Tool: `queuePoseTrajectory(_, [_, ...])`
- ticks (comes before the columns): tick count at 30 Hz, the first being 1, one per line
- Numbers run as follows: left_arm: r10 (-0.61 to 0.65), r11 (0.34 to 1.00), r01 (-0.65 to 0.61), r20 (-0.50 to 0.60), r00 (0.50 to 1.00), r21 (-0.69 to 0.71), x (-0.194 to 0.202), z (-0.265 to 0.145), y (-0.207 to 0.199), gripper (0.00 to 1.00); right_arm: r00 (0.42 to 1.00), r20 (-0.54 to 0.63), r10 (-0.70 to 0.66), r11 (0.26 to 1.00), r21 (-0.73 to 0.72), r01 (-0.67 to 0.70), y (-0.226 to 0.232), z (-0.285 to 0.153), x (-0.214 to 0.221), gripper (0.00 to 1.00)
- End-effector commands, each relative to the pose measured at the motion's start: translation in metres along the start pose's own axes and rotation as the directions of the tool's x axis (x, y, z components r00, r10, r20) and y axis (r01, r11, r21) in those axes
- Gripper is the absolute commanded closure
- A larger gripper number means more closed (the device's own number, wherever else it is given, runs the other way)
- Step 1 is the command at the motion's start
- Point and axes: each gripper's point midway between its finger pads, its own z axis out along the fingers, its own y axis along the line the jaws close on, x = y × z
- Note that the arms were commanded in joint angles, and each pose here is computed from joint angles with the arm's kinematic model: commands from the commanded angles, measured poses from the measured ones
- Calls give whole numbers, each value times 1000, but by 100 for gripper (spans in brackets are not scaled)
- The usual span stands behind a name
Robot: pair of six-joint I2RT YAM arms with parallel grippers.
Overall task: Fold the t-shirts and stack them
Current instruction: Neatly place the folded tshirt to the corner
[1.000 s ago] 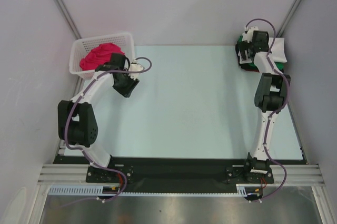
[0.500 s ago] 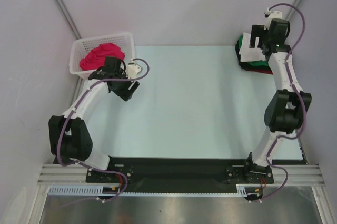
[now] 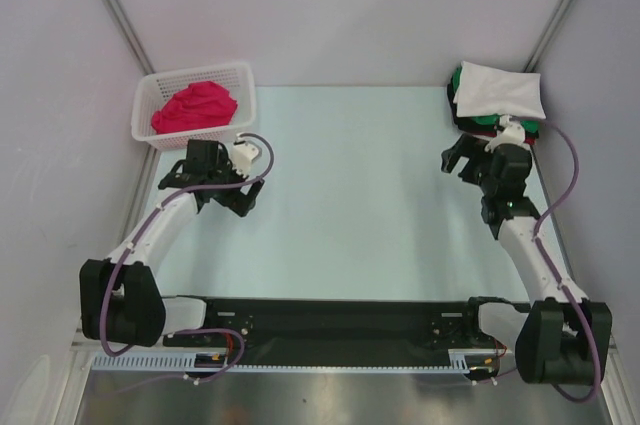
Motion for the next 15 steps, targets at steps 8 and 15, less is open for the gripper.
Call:
queuePoseTrajectory(8, [-97,990,111,144,985,-91,-26,-9,17,0,991,24,128,989,-80,-126,11,-45,57,0])
queuePoseTrajectory(15, [-95,990,107,133,987,-88,-20,-6,15,0,990,38,139,990,-31,-138,-5,-55,80,0])
